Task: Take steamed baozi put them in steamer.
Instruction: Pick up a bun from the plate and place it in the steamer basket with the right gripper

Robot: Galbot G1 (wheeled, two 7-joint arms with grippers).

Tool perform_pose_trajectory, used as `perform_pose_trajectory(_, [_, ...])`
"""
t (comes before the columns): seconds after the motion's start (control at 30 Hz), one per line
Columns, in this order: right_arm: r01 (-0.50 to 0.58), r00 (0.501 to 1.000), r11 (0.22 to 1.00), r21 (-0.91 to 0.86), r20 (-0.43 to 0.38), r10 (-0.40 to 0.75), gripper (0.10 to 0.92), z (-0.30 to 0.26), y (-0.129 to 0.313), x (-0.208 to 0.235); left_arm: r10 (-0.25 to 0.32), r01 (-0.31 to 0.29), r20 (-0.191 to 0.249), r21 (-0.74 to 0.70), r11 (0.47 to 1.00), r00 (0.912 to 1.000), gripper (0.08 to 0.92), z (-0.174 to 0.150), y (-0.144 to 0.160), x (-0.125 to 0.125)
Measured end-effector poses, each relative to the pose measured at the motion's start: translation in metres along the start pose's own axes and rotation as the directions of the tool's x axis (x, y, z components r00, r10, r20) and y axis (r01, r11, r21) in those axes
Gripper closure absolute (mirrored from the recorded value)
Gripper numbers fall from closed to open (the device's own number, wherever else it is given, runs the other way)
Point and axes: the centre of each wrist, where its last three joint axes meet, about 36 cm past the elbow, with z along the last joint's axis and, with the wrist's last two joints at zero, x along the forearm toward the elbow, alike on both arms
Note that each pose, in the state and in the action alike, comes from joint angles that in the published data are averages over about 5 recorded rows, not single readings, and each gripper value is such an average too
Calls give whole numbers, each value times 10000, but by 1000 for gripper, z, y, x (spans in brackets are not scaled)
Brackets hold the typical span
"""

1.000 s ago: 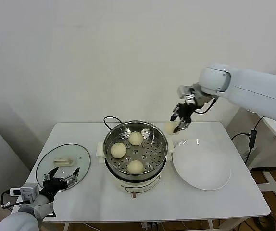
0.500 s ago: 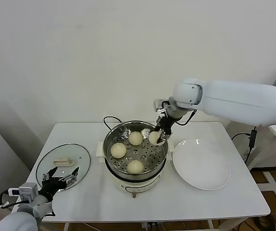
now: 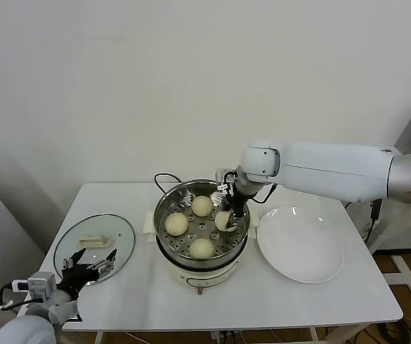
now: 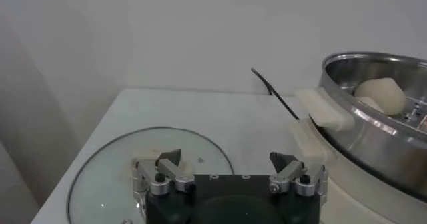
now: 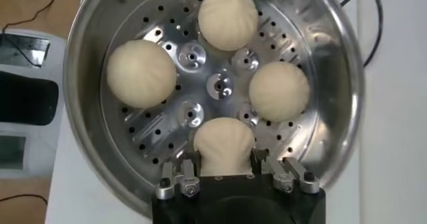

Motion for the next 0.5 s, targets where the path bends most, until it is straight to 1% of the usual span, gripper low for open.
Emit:
perform_pose_trajectory(0.13, [-49,10000,10000,-82,17,49,480,-1,0,-5,-10,10,-4,13,10000,10000,177,0,0,0])
perform_pose_trajectory(0.3, [-137,9997,9996,-264,221,143,335,1,-3,-1,-22,22,3,31,10000,10000,177,0,0,0])
perform_pose_trajectory(0.4, [-178,9987,9990,-421,460,198,254,4,-5,6,-29,29,-3,36,10000,10000,177,1,0,0])
perform_pose_trajectory(0.5, [-236,9961,9975,-674,835,292,209,10,-6,16,-39,39,3,46,10000,10000,177,0,0,0])
